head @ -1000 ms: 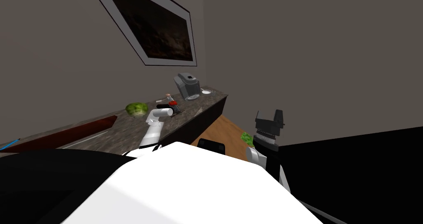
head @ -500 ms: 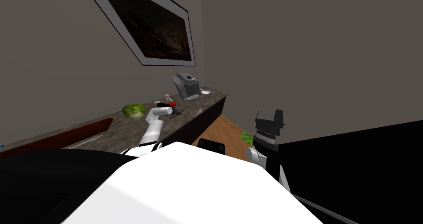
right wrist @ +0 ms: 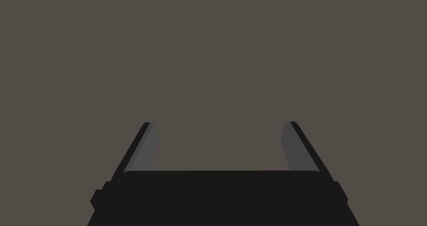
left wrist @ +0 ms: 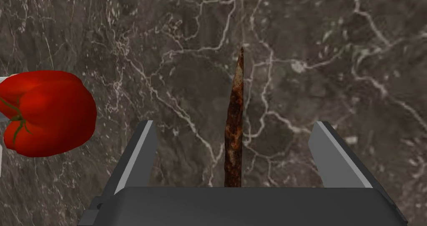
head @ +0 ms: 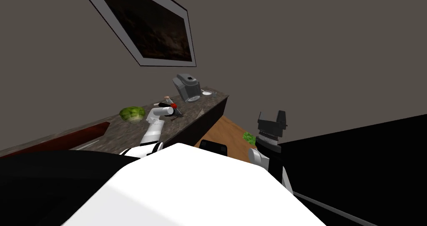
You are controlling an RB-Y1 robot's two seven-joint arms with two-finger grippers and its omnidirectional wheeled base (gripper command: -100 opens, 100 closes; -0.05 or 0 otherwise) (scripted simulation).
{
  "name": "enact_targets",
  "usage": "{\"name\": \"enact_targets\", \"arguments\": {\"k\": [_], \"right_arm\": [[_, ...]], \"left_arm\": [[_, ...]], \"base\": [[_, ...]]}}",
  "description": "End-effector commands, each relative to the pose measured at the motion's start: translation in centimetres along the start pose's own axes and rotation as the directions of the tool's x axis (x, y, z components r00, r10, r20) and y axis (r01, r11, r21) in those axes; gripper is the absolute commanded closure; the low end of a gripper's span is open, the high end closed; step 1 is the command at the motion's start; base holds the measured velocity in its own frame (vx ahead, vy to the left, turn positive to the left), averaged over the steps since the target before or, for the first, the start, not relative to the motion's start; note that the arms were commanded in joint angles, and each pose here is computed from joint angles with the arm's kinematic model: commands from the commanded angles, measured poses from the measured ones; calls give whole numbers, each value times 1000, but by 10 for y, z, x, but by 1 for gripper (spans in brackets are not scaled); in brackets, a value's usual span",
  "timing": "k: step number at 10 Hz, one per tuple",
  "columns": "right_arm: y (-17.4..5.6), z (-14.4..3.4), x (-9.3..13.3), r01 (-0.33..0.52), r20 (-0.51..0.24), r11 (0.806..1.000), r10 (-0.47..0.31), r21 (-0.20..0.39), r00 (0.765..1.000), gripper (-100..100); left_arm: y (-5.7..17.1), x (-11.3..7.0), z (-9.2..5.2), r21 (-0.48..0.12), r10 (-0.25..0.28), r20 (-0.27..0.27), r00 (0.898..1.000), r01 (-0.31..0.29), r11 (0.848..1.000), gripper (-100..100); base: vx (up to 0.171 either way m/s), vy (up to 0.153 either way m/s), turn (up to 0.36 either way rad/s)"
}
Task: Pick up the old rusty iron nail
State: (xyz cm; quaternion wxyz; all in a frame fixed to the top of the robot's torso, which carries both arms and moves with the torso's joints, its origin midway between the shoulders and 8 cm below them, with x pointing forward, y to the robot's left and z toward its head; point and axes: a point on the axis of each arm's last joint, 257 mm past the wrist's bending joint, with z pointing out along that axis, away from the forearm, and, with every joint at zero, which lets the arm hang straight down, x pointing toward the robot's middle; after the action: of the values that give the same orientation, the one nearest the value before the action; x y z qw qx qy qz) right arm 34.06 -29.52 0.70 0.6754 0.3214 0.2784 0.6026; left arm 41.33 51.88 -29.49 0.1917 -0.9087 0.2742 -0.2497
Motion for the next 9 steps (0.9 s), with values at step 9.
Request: {"name": "enact_targets", "arguments": {"k": [9], "right_arm": [[0,0,0,0,0,1000,0,0,1000,0]], "left_arm": [[33,-31,-8,-188,-84,155,984,113,976,-100]], "base": [[3,32,-38]]}}
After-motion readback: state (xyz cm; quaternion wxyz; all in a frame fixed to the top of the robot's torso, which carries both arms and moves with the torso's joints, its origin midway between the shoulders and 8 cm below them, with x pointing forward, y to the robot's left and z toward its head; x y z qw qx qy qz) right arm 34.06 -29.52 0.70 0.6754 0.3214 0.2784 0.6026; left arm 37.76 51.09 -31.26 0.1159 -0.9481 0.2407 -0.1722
